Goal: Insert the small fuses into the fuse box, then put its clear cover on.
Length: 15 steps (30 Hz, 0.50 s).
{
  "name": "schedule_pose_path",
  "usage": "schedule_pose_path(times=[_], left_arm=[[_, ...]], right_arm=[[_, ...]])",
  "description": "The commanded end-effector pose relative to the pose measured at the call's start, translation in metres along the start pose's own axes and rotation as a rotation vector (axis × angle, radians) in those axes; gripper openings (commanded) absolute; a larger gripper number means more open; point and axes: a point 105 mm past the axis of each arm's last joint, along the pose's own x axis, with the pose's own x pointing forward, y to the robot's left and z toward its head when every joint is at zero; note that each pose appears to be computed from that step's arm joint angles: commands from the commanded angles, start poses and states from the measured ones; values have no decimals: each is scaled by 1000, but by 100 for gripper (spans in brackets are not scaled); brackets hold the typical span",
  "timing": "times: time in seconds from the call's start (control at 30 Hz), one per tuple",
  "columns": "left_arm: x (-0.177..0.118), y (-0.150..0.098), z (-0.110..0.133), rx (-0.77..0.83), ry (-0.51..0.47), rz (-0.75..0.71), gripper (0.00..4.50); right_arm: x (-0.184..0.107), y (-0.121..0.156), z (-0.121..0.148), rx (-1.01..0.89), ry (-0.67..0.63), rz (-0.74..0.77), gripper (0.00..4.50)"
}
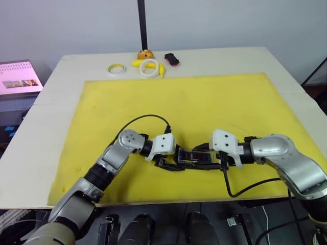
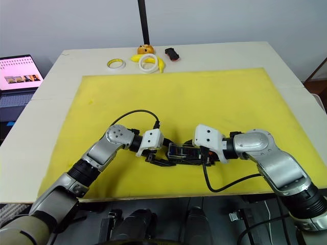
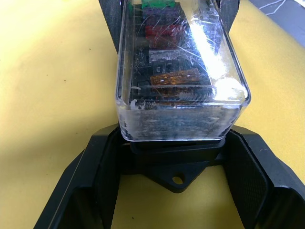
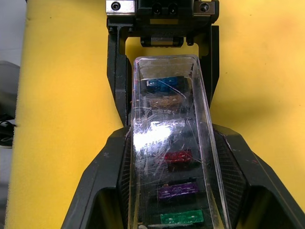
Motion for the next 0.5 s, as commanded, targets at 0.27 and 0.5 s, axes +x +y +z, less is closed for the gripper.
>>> schedule_pose_path(times=[0.27, 0.5], left_arm=[[1, -2, -9, -9, 39, 4, 254], [0, 0, -9, -5, 41, 7, 254]], right_arm=[[-2, 2, 3, -14, -1, -13, 172], [-3, 1, 3, -15, 1, -20, 172]])
